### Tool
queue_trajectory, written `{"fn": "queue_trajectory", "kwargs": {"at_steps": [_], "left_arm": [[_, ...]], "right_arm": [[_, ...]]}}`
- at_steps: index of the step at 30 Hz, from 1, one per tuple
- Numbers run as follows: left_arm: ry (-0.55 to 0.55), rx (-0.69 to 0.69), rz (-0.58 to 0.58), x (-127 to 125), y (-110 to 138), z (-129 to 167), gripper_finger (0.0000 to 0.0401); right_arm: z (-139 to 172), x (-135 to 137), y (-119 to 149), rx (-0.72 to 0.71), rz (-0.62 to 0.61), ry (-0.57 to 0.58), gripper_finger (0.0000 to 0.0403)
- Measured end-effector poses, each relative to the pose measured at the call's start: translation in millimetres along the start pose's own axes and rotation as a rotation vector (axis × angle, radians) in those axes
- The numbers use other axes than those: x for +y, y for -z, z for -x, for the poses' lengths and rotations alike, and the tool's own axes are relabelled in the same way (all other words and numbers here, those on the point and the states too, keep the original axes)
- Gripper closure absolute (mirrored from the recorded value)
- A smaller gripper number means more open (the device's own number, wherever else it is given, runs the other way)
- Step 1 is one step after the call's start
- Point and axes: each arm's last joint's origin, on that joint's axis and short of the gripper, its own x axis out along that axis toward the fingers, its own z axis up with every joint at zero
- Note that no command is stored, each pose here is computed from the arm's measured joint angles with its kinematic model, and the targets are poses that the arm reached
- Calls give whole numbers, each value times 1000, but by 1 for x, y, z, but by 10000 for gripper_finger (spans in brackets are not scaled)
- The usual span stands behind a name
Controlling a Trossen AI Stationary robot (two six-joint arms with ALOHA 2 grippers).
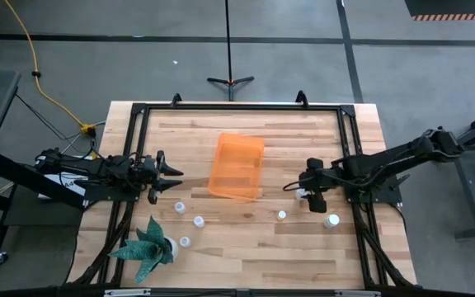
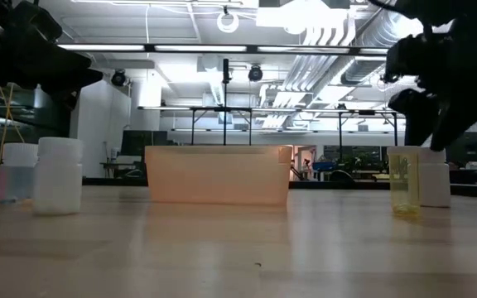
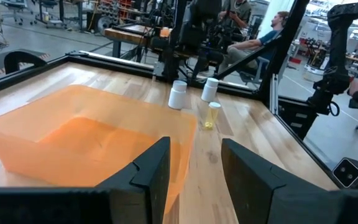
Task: Pick and place pill bottles into a basket
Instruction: Put the left white pill bottle into the orange bin
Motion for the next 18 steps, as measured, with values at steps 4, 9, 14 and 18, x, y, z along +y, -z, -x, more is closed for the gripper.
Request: {"fn": "queue_trajectory", "kwargs": {"at_steps": [4,9,14,18], "left_arm": [[1,0,0,0,0,0,222],[1,0,0,0,0,0,222],[1,0,0,0,0,0,222],[1,1,0,0,0,0,222]], "right_arm": [[-12,1,0,50,-7,22,152],[-23,2,-2,78,1,31,162],[-27,2,-2,98,11,34,191],[-27,2,-2,96,11,35,223]]}}
